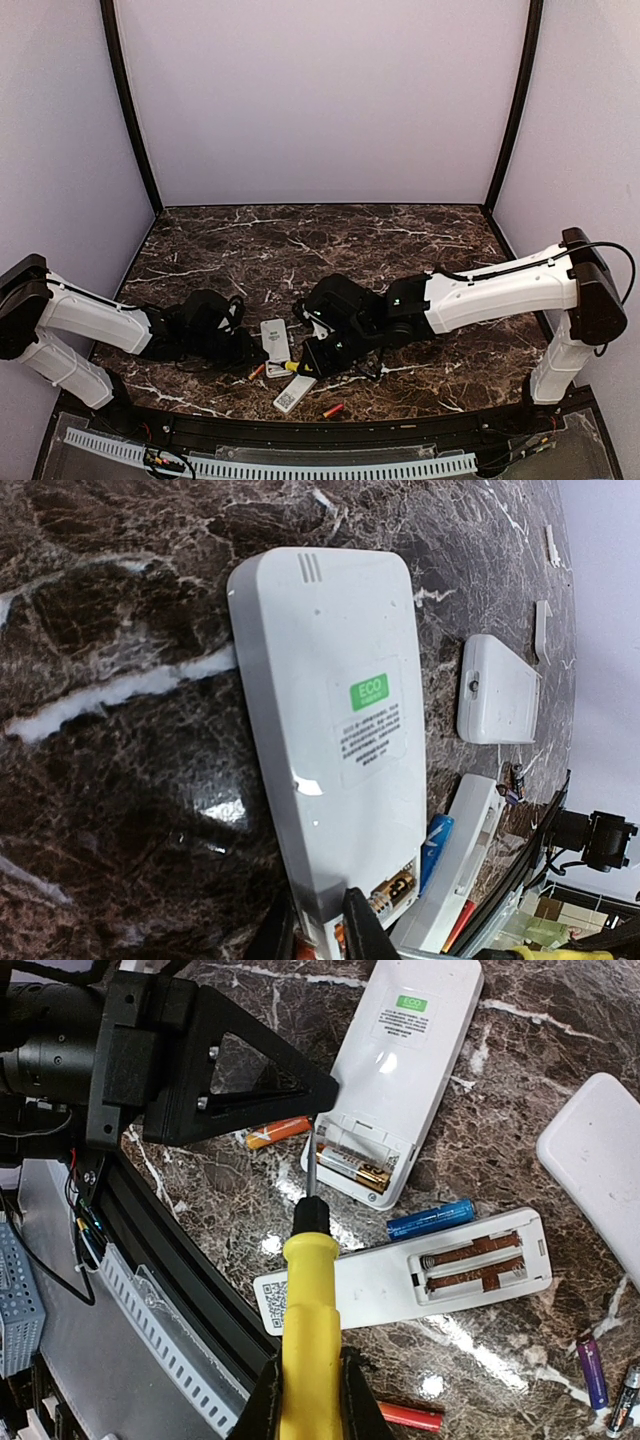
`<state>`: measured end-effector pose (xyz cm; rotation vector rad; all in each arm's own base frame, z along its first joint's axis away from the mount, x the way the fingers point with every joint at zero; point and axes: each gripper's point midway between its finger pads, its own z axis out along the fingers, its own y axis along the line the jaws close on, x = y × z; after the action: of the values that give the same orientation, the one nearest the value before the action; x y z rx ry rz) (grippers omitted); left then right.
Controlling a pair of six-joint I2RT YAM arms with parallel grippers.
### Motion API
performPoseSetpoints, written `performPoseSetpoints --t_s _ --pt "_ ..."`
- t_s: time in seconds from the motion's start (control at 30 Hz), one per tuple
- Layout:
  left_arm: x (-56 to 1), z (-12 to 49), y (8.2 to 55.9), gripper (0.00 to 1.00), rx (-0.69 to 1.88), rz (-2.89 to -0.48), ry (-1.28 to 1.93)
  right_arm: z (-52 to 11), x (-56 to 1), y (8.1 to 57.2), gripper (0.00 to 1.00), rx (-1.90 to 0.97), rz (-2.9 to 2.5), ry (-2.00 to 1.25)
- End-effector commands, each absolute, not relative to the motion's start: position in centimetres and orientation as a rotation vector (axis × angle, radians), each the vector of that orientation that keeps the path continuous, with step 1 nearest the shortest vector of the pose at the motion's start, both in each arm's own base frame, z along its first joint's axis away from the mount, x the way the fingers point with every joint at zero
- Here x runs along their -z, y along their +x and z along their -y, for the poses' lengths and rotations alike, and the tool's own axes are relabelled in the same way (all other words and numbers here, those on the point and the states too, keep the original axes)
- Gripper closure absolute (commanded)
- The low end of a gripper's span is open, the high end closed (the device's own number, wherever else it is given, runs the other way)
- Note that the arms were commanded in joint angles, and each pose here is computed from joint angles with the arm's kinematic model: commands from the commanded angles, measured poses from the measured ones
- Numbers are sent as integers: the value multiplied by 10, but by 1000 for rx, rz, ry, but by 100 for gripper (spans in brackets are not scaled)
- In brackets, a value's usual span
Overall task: Unload the batteries from the remote control
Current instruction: Remove the battery from the remote control without the battery cover, then adjust the remote control without the battery cover at the center of the board.
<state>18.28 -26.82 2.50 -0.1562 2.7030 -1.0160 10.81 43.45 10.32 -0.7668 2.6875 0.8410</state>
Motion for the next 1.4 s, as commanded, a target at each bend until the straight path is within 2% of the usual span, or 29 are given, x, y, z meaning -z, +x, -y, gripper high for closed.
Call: performPoseSetpoints --t_s 0.0,0.27,0.5,0.73,1.03,1.37 --pt "-16 262 175 84 960 -2757 -142 -452 -114 110 100 -923 -2632 -803" --pt "-23 259 180 83 932 -2727 -131 -444 -124 113 100 -892 -2619 -783" --pt "-60 252 195 57 840 -2643 -36 -403 -137 127 100 -750 -2620 -642" --pt "-84 272 218 42 830 -2614 170 -373 -134 142 100 -691 -2628 -490" --pt "-88 336 250 40 913 -2618 393 -361 -137 145 100 -693 -2621 -420" --pt "-45 345 258 37 787 -2734 502 -353 -139 145 100 -703 -2612 -384"
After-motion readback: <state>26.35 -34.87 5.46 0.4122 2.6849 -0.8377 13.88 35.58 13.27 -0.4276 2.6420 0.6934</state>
